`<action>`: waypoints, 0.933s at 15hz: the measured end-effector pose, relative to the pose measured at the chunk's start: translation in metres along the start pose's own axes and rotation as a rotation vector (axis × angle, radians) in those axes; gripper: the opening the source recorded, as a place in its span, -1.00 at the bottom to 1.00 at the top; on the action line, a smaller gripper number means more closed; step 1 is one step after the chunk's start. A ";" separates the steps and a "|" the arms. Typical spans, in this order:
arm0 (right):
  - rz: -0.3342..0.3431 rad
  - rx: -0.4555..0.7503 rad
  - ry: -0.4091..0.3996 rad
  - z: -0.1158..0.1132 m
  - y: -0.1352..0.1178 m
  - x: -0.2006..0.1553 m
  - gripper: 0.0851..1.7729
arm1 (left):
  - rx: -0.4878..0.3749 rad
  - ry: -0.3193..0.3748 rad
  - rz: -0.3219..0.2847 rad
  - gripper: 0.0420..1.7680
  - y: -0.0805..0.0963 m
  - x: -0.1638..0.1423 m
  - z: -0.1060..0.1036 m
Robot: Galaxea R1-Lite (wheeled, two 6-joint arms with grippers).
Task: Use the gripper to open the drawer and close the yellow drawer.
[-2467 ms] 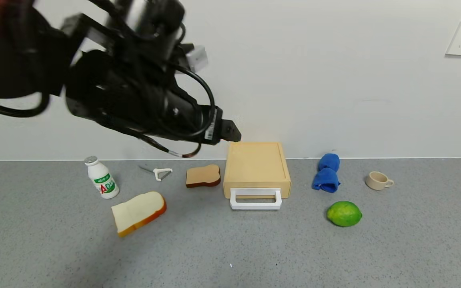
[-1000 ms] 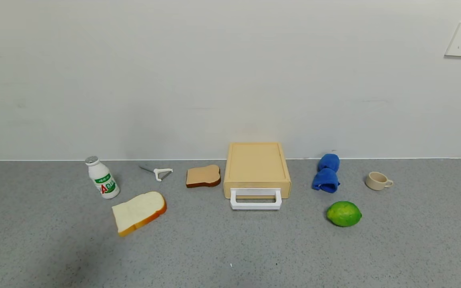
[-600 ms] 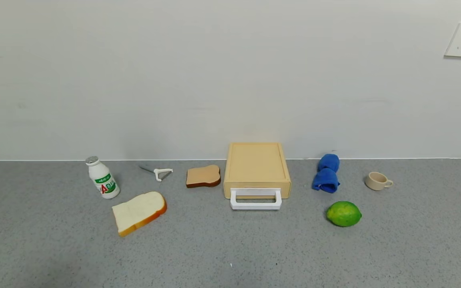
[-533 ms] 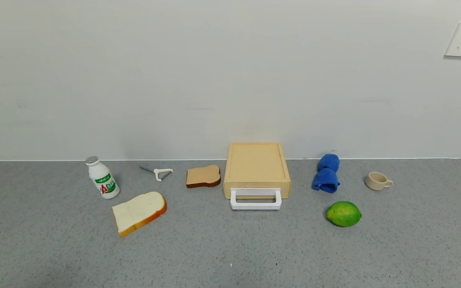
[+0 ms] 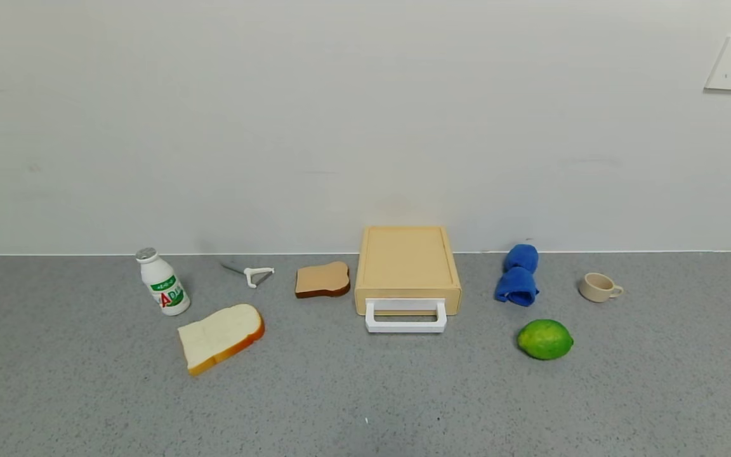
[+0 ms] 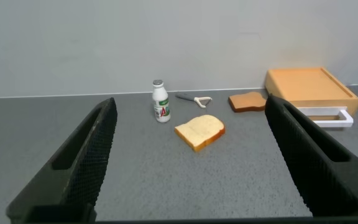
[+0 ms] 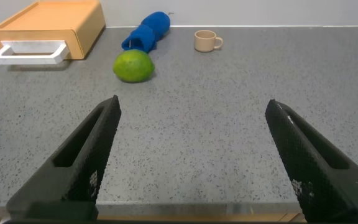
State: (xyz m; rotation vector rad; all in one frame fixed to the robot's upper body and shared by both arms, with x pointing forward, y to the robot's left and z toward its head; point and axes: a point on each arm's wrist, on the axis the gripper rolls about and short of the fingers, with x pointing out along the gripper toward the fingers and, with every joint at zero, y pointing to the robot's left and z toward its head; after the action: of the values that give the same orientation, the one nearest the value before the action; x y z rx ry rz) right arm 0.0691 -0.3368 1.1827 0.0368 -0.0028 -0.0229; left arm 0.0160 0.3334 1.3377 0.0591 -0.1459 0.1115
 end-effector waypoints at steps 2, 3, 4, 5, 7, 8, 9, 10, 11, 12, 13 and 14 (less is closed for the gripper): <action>0.000 0.000 0.000 0.000 0.000 0.000 0.93 | 0.002 -0.028 -0.039 0.94 -0.001 0.000 -0.020; 0.000 0.000 0.000 0.000 0.000 0.000 0.93 | 0.011 -0.035 -0.050 0.94 -0.002 0.003 -0.033; 0.000 0.000 0.000 0.000 0.000 0.000 0.93 | 0.026 -0.040 -0.057 0.94 -0.003 0.007 -0.046; 0.000 0.000 0.000 0.000 0.000 0.000 0.93 | 0.040 -0.046 -0.065 0.94 -0.005 0.011 -0.061; 0.000 0.000 0.000 0.000 0.000 0.000 0.93 | 0.056 -0.058 -0.081 0.94 -0.008 0.018 -0.088; 0.000 0.000 0.000 0.000 0.000 0.000 0.93 | 0.063 -0.059 -0.084 0.94 -0.009 0.021 -0.100; 0.000 0.000 0.000 0.000 0.000 0.000 0.93 | 0.071 -0.058 -0.086 0.94 -0.010 0.023 -0.110; 0.000 0.000 0.000 0.000 0.000 0.000 0.93 | 0.085 -0.056 -0.086 0.94 -0.010 0.025 -0.118; 0.000 0.000 0.000 0.000 0.000 0.000 0.93 | 0.102 -0.046 -0.083 0.94 -0.011 0.027 -0.127; 0.000 0.000 0.000 0.000 0.000 0.000 0.93 | 0.118 -0.024 -0.077 0.94 -0.012 0.029 -0.136; 0.000 0.000 0.000 0.000 0.000 0.000 0.93 | 0.123 0.005 -0.076 0.94 -0.012 0.030 -0.143; 0.000 0.000 0.000 0.000 0.000 0.000 0.93 | 0.126 0.029 -0.081 0.94 -0.013 0.030 -0.147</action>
State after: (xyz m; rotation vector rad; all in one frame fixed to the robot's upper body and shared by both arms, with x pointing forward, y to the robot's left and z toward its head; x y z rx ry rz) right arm 0.0691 -0.3368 1.1828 0.0368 -0.0032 -0.0227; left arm 0.0679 0.3340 1.1961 0.1886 -0.1072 0.0406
